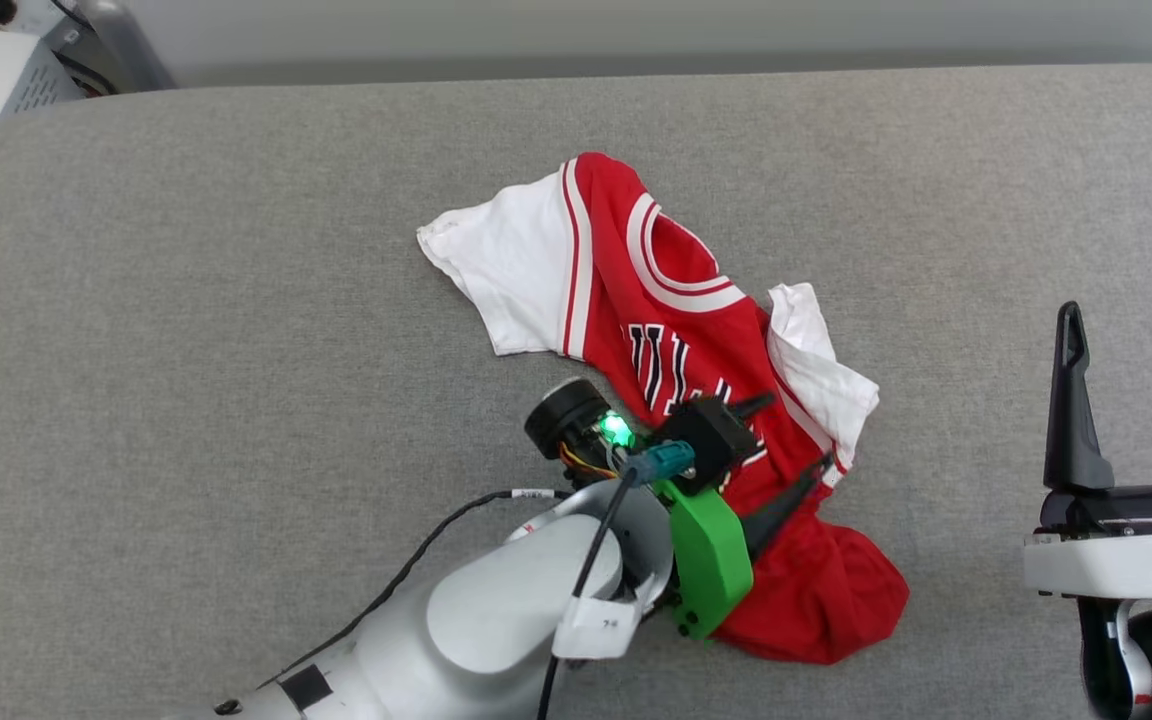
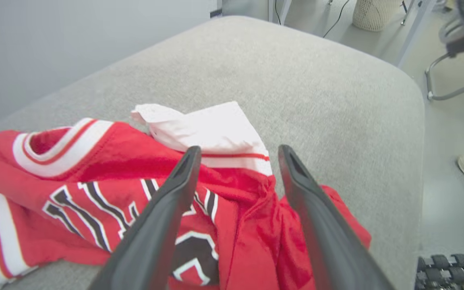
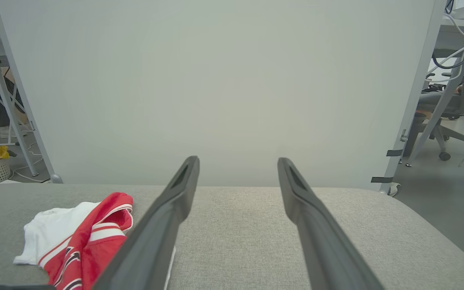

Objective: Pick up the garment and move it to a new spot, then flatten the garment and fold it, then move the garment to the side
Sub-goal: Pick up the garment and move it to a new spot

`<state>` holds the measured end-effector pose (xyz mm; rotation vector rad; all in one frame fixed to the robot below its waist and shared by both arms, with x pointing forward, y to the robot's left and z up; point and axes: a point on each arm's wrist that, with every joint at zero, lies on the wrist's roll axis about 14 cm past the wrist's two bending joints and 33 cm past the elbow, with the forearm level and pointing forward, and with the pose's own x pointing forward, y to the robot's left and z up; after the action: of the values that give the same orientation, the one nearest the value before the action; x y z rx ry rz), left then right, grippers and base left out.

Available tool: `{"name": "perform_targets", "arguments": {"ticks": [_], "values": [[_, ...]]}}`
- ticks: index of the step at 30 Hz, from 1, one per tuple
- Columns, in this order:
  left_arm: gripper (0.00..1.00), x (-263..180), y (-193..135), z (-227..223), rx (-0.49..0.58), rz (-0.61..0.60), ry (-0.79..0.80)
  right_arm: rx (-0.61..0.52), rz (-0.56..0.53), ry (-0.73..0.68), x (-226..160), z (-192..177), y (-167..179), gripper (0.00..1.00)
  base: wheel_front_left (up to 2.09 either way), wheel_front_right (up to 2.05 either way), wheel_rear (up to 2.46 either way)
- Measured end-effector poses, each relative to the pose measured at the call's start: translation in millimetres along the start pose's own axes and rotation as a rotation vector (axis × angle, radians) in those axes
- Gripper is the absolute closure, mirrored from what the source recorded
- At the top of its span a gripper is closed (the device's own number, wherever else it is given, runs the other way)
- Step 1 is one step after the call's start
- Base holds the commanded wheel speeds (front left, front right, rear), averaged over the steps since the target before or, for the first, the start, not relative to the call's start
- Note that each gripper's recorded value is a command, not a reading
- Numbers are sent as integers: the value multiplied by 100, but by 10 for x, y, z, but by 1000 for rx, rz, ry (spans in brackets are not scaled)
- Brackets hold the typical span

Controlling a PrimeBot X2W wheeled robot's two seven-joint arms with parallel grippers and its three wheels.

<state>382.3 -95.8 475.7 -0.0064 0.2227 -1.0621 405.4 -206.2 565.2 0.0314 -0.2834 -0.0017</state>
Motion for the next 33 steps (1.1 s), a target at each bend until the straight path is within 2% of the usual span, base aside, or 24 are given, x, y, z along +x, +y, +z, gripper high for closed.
{"name": "perform_targets", "arguments": {"ticks": [4, 8, 13, 18, 24, 33], "values": [[0, -136, 261, 399, 44, 135, -158, 8, 14, -5, -72, 53, 55, 0, 0, 0, 0], [0, -401, 610, 665, 90, 299, -250, 17, 30, -13, -118, 103, 113, 0, 0, 0, 0], [0, -916, 1030, 863, 148, 536, -324, 26, 54, -23, -158, 155, 198, 0, 0, 0, 0], [0, -1524, 1297, 995, 162, 752, -409, 35, 77, -32, -178, 197, 282, 0, 0, 0, 0], [0, -2136, 1417, 839, 168, 939, -418, 41, 92, -31, -235, 215, 333, 0, 0, 0, 0], [0, -2527, 1282, 491, 101, 1038, -398, 73, 85, 0, -345, 149, 325, 0, 0, 0, 0]]}}
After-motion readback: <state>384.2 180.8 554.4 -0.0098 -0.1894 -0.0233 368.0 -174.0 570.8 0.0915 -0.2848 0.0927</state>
